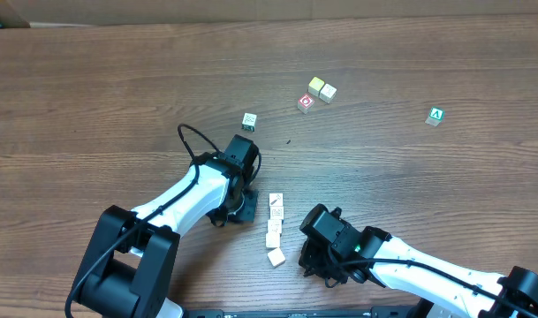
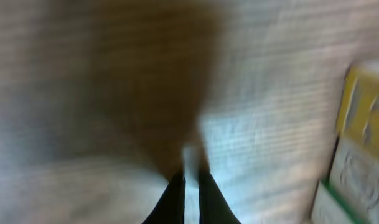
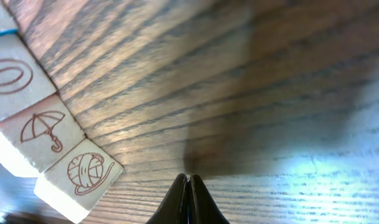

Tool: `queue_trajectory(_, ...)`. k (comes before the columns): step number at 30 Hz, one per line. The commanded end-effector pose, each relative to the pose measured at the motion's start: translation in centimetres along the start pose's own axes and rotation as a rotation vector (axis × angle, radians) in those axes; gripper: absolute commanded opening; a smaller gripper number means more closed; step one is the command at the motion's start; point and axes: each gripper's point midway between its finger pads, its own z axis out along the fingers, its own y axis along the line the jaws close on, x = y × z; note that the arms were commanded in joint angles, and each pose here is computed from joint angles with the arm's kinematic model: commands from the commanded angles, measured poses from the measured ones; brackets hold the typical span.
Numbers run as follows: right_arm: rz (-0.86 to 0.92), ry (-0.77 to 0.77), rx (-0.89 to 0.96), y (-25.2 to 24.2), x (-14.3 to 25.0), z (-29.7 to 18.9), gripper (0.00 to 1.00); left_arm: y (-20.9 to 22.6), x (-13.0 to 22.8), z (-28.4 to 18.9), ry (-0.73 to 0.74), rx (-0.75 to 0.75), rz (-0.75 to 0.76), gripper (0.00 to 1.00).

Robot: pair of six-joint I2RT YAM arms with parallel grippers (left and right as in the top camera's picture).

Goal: Flip 5 blocks

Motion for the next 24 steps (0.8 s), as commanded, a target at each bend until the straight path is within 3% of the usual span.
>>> queue_trajectory(1, -0.118, -0.021, -0.022, 0.6, -0.4, -0.4, 0.04, -0.7, 1.9, -0.7, 0.050, 0.062, -0.067, 0.04)
queue_trajectory(11, -0.228, 0.017, -0.055, 1.3, 0.3, -0.4, 0.04, -2.3, 6.1, -6.2, 0.043, 0.170, -0.051, 0.04)
queue_trajectory(17, -0.327, 0.051, -0.119, 2.6, 1.1, -0.6, 0.04, -3.0, 9.3, -5.1, 0.073, 0.185, -0.071, 0.04)
queue_trajectory(24, -0.204, 0.048, -0.107, 2.6, 0.7, 0.1, 0.04, -3.6, 11.7, -3.1, 0.119, 0.184, -0.067, 0.05)
